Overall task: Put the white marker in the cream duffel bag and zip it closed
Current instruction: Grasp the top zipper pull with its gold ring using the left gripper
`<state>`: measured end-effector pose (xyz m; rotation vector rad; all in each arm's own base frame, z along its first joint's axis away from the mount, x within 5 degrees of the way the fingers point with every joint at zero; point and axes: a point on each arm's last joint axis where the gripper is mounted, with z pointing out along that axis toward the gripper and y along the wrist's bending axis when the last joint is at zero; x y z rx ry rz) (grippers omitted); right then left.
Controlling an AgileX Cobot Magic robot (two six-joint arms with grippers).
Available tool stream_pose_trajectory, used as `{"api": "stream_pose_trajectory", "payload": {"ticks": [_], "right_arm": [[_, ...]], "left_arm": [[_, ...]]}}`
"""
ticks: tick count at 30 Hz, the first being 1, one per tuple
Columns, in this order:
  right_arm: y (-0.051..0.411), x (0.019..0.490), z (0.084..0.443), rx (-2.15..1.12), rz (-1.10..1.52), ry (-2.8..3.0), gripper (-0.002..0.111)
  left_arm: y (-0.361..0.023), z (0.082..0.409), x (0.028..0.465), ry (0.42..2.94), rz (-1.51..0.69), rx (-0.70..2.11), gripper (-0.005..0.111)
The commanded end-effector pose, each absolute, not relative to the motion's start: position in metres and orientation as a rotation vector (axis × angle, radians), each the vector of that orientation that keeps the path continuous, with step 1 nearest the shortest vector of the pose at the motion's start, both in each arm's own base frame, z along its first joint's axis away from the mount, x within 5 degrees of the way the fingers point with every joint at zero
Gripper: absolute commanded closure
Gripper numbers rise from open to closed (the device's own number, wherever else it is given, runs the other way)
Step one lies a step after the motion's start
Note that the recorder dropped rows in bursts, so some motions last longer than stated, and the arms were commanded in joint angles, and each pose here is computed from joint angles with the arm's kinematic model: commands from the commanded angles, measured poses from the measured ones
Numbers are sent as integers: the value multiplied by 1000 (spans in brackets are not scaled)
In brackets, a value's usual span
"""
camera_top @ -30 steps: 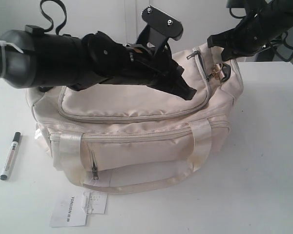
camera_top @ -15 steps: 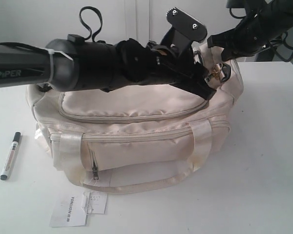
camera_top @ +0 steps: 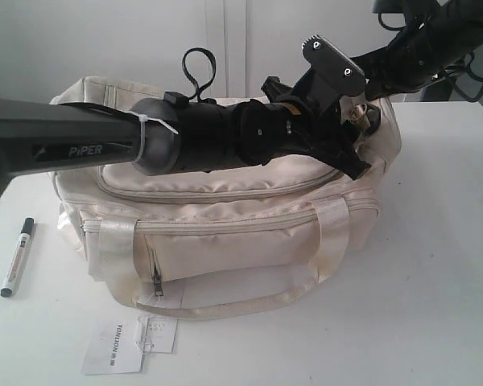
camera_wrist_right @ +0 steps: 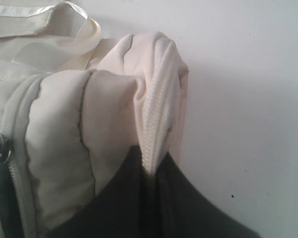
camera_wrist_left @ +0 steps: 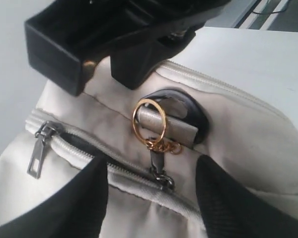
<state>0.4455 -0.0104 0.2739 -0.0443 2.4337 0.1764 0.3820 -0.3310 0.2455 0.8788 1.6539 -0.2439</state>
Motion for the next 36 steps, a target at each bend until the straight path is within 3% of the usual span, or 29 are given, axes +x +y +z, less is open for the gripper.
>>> {"api": "stream_pose_trajectory", "payload": {"ticks": [1, 13, 18, 28, 31, 36], "right_arm": [[-16, 447, 280, -27, 157, 2394, 108], [-16, 447, 280, -28, 156, 2394, 108], [-16, 447, 280, -27, 158, 2394, 108], [-16, 447, 280, -28, 156, 2394, 108], [-16, 447, 280, -28, 156, 2394, 108], [-16, 447, 280, -27, 158, 2394, 108]], "left_arm": [[-339, 248, 386, 1623, -252, 858, 49], [-347, 223, 399, 1601, -243, 817, 49], [-352, 234, 405, 1530, -220, 820, 54], [-357, 215, 410, 1526, -164, 903, 56], [-356, 213, 412, 1507, -137, 909, 63], [-349, 213, 418, 1514, -125, 896, 91]]}}
